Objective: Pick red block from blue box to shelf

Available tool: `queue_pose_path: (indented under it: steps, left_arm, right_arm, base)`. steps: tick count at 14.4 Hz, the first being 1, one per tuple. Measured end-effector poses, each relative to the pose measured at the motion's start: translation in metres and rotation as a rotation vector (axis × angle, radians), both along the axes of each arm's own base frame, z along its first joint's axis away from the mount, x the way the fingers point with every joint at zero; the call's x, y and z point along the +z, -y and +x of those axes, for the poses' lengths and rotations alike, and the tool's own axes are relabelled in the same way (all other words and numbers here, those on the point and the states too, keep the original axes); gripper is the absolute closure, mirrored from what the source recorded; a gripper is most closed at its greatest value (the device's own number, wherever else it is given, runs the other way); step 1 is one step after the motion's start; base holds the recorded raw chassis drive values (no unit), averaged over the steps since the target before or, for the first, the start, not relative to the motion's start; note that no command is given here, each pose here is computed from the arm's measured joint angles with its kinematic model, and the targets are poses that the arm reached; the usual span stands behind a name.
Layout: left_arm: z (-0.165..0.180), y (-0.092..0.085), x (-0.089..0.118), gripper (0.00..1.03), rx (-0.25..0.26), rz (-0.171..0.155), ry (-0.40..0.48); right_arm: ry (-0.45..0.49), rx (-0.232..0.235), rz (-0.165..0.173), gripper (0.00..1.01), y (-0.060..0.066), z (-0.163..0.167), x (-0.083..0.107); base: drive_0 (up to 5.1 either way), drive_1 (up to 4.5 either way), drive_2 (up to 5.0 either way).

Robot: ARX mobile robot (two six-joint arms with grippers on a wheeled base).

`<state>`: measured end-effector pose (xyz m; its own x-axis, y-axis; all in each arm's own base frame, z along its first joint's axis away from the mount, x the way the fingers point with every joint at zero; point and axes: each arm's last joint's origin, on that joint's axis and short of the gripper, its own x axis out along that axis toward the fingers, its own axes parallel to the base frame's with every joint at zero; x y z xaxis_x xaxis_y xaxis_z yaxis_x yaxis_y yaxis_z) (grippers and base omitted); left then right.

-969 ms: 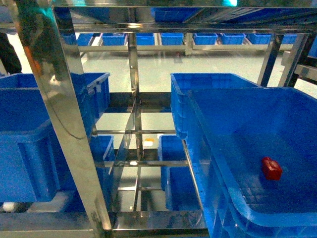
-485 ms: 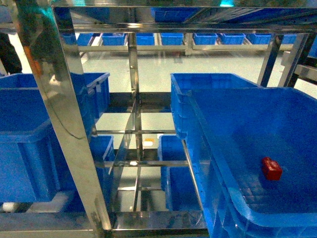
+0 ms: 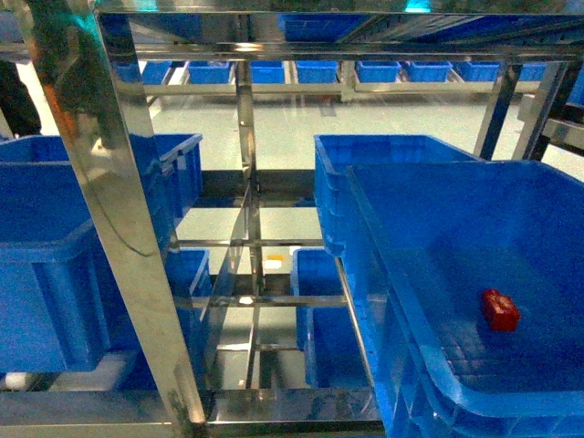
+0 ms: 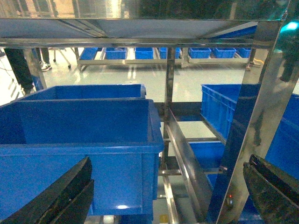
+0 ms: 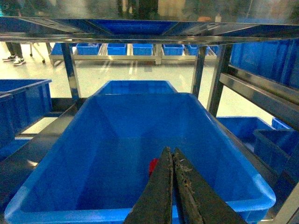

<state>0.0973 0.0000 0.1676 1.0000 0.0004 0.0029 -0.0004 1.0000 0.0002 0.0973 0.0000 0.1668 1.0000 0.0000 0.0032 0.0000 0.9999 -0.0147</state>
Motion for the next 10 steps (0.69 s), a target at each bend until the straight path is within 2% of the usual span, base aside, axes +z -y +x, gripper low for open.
queue_pose_path:
  steps: [1,3,9,10]
  left_arm:
    - [0.0,0.0,0.0,0.05,0.0,0.0,0.0]
    - [0.0,0.0,0.0,0.05,0.0,0.0,0.0]
    - [0.0,0.0,0.0,0.05,0.0,0.0,0.0]
    - [0.0,0.0,0.0,0.05,0.0,0.0,0.0]
  right_arm:
    - [0.0,0.0,0.0,0.99,0.0,0.0,0.0]
    - [0.0,0.0,0.0,0.78,0.0,0.0,0.0]
    - [0.0,0.0,0.0,0.05,0.0,0.0,0.0]
    - [0.0,0.0,0.001,0.02,0.0,0.0,0.0]
  base:
    - [0.0,0.0,0.0]
    - [0.0,0.0,0.0]
    - [0.0,0.0,0.0]
    - [0.0,0.0,0.0]
